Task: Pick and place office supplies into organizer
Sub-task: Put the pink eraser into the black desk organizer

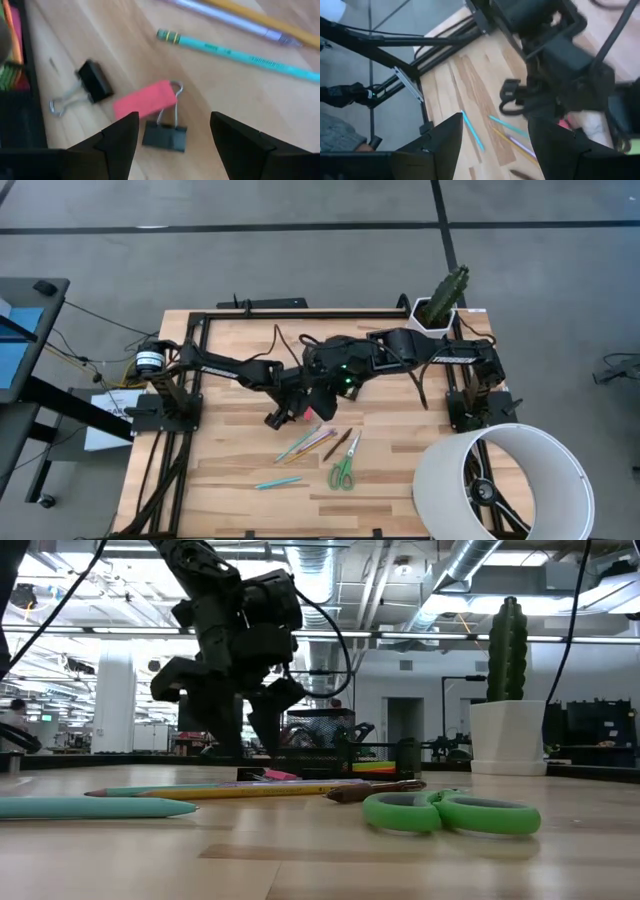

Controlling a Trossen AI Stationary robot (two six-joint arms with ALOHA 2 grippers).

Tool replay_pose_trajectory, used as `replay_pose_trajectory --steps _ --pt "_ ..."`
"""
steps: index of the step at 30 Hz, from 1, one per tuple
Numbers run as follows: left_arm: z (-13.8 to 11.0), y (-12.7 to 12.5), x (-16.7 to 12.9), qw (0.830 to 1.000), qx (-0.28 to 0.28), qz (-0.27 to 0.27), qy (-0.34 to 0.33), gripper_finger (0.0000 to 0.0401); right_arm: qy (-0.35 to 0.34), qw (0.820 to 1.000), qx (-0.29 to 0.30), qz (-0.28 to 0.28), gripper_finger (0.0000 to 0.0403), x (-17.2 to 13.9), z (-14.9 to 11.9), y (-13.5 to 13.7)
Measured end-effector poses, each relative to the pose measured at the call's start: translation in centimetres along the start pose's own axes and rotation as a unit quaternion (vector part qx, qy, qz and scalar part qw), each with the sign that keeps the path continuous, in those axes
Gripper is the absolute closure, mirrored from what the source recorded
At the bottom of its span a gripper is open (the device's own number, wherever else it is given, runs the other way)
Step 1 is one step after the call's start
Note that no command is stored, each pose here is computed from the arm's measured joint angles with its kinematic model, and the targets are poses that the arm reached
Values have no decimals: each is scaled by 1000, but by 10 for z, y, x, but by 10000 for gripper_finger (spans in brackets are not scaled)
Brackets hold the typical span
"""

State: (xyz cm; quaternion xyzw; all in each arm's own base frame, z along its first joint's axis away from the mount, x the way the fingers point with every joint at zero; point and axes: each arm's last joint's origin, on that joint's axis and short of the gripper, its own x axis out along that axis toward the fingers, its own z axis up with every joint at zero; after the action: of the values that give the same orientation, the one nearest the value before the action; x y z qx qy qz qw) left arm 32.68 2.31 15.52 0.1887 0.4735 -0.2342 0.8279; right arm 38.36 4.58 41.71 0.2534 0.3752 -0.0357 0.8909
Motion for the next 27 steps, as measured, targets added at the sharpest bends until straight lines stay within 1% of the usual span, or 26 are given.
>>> replay_pose_trajectory --steps 2,6,9,11,15,20,25,27 --pt "3 0 2 1000 -1 16 -1 163 -2 1000 -7 2 184 0 0 0" --pt "5 1 5 997 -43 63 17 163 -1 1000 -8 2 184 0 0 0" --pt "7 3 5 994 -74 84 10 163 -1 1000 -9 2 184 0 0 0" --pt "9 4 4 991 -103 84 -3 163 -1 1000 -20 3 184 0 0 0" --pt "10 2 5 987 -146 58 -16 163 0 1000 -30 4 184 0 0 0" --pt "13 -2 6 986 -155 57 -18 159 0 999 -34 4 184 0 0 0" --pt "8 -1 13 980 -192 54 -3 135 1 999 -34 4 184 0 0 0" --pt "8 1 19 979 -195 67 -3 124 1 999 -34 5 184 0 0 0"
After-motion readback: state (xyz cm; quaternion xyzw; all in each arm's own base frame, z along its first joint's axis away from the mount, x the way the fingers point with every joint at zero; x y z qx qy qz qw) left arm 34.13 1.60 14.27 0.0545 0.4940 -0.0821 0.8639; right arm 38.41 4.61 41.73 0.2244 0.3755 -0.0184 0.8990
